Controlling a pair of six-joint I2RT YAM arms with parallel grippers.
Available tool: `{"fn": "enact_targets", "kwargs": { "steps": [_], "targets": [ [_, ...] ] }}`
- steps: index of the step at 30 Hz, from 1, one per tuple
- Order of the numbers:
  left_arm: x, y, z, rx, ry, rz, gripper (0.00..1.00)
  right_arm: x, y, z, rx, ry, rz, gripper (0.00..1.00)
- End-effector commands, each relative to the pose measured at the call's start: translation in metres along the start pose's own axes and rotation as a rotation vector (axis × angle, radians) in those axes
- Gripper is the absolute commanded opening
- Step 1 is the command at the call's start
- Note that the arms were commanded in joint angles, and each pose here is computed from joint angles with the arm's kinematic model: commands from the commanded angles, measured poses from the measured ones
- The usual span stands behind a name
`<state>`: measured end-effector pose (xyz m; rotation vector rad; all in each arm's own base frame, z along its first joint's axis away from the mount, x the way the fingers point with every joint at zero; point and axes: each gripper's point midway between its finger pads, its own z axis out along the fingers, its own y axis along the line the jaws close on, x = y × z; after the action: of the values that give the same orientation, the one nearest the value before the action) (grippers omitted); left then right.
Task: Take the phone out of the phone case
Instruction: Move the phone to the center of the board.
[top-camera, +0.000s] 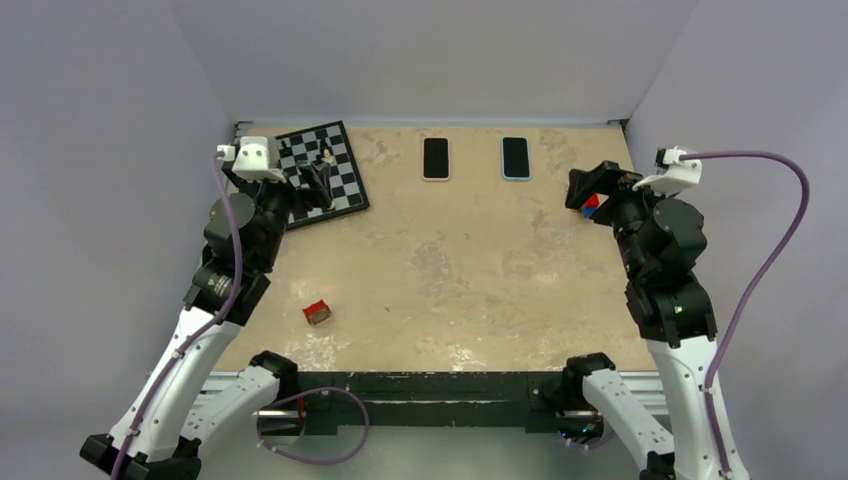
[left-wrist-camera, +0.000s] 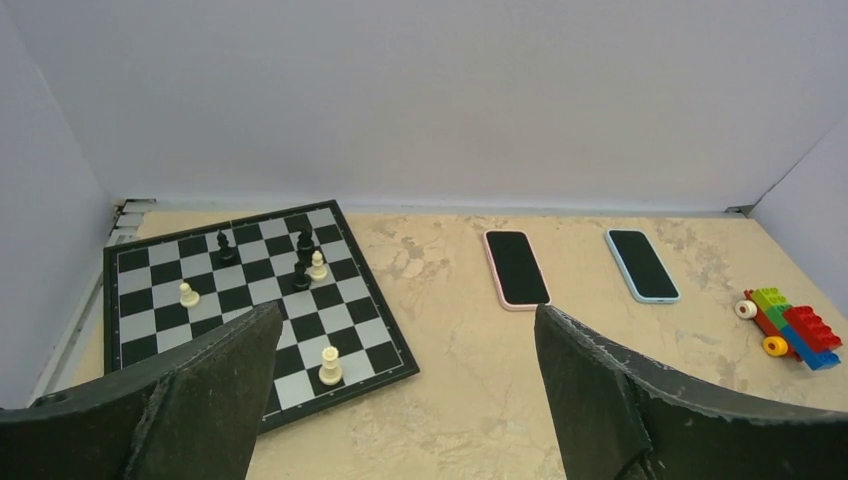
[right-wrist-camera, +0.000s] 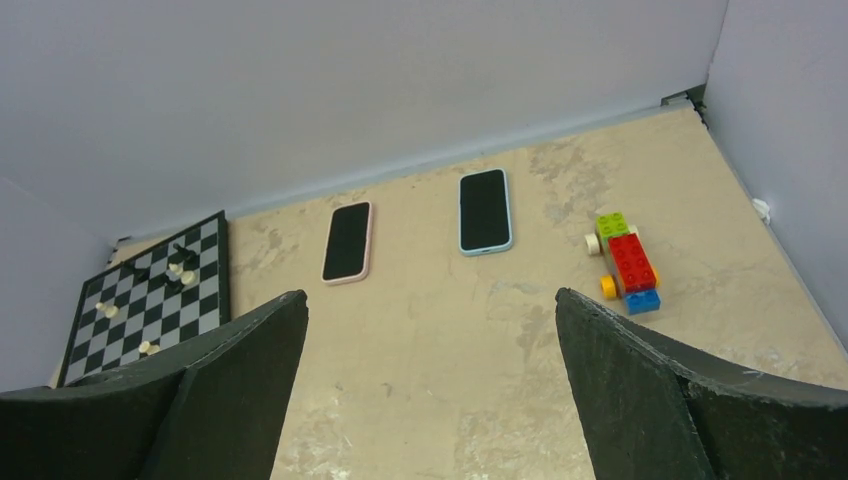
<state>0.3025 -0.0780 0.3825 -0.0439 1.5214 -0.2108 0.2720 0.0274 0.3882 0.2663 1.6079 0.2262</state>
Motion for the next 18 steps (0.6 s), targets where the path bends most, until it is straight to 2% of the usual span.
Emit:
{"fn": "enact_targets", "kwargs": {
  "steps": [1, 10, 18],
  "targets": [
    [-0.002, -0.005, 0.003, 0.028, -0.007, -0.008, 1.00, 0.013, 0.004, 0.013, -0.011, 0.034, 0.019, 0.98],
    [0.004, -0.013, 0.005, 0.058, 0.021, -0.027, 1.00, 0.057, 0.029, 0.056, -0.111, 0.167, 0.102, 0.98],
    [0.015, -0.022, 0.011, 0.092, 0.061, -0.047, 1.00, 0.115, 0.031, 0.135, -0.064, 0.267, 0.176, 0.98]
  ]
}}
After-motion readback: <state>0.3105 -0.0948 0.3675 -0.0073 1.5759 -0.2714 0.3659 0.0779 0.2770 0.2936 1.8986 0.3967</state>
